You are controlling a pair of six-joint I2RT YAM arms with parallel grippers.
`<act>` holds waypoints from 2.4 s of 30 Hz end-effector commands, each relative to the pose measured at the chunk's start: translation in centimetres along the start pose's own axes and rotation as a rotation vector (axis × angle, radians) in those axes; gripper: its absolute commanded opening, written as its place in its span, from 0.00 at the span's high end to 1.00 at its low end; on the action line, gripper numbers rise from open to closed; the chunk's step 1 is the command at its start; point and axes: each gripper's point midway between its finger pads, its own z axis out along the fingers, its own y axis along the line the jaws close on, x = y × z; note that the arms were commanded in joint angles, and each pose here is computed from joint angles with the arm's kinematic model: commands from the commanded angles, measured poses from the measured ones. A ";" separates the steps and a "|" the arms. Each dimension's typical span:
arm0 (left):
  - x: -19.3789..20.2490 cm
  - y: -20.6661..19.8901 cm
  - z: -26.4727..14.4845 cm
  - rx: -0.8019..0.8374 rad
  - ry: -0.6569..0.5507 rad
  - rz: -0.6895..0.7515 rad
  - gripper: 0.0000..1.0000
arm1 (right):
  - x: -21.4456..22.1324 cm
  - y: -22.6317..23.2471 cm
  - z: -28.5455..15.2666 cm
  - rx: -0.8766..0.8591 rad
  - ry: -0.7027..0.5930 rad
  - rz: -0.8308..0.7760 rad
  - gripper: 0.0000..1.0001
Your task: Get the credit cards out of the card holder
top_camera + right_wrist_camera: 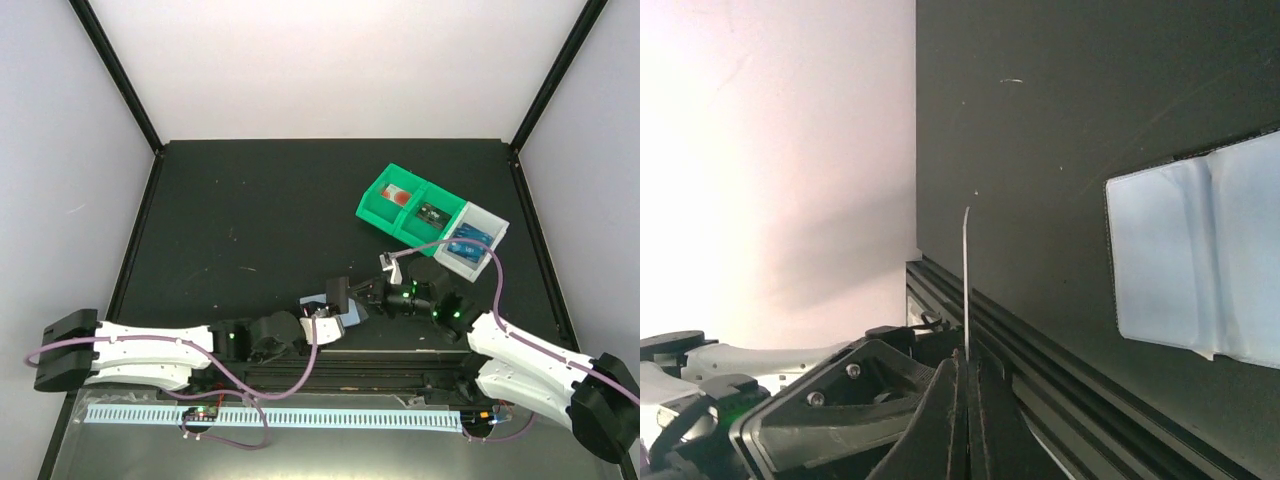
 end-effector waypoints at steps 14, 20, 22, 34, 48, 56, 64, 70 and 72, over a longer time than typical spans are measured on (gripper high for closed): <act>-0.2 2.9 0.6 -0.364 0.115 0.253 0.65 | 0.7 -0.1 0.1 -0.056 0.023 0.052 0.99; 0.0 3.1 0.6 -0.384 0.131 0.259 0.92 | 0.8 -0.3 0.2 -0.061 0.030 0.065 0.99; 0.4 3.0 0.6 -0.382 0.147 0.251 0.98 | 0.9 -0.4 0.2 -0.061 0.030 0.066 0.99; 2.0 3.2 -0.5 -0.335 0.138 0.011 0.99 | 0.5 0.3 -0.4 -0.111 -0.015 -0.069 0.55; 1.5 7.1 -4.2 -0.150 -0.133 -0.727 0.98 | 0.5 5.5 -4.0 -0.253 -0.127 -0.490 0.41; -1.1 7.0 -5.0 0.038 -0.272 -1.041 0.99 | 1.6 6.7 -3.8 -0.338 -0.070 -0.543 0.41; -4.0 5.8 -4.7 0.242 -0.337 -1.189 0.98 | 1.7 6.2 -3.1 -0.363 -0.042 -0.446 0.43; -4.9 5.6 -4.5 0.299 -0.346 -1.247 0.98 | 0.8 4.5 -2.6 -0.276 -0.081 -0.402 0.39; -5.2 5.6 -4.6 0.312 -0.359 -1.266 0.99 | 0.9 4.4 -2.5 -0.274 -0.072 -0.393 0.39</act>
